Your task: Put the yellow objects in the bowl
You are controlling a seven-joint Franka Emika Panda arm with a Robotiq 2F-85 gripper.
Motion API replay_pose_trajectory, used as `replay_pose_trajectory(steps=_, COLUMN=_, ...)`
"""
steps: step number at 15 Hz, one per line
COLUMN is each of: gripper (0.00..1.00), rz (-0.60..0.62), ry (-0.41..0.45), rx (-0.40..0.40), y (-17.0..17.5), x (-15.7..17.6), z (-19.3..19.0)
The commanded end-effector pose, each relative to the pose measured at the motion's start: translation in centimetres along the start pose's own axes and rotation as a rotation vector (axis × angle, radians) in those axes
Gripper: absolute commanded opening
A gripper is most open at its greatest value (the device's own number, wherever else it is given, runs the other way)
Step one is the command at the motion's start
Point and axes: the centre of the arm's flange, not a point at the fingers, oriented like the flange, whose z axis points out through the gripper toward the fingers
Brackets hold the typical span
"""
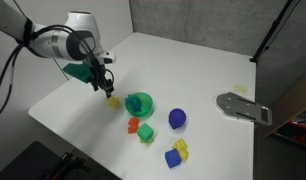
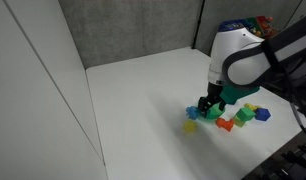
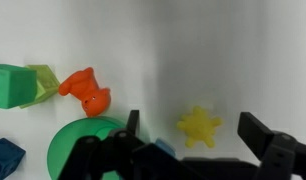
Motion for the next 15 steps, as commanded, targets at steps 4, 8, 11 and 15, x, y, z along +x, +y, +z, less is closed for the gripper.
replay_pose_trajectory(steps=4, gripper=1.0, rz=0.053, ry=0.098, rx=0.053, y=-2.9, x=3.4, z=2.9)
replay_pose_trajectory(steps=8, gripper=1.0, rz=0.073, ry=0.132, rx=0.064, y=-4.3, x=4.8, z=5.0)
replay_pose_trajectory(steps=11, gripper=1.0, rz=0.074, ry=0.135, rx=0.042, y=-5.3, x=5.8, z=7.0)
replay_pose_trajectory(steps=15, gripper=1.0, rz=0.079, ry=0.126, rx=0.016, y=-6.0, x=6.7, z=9.2)
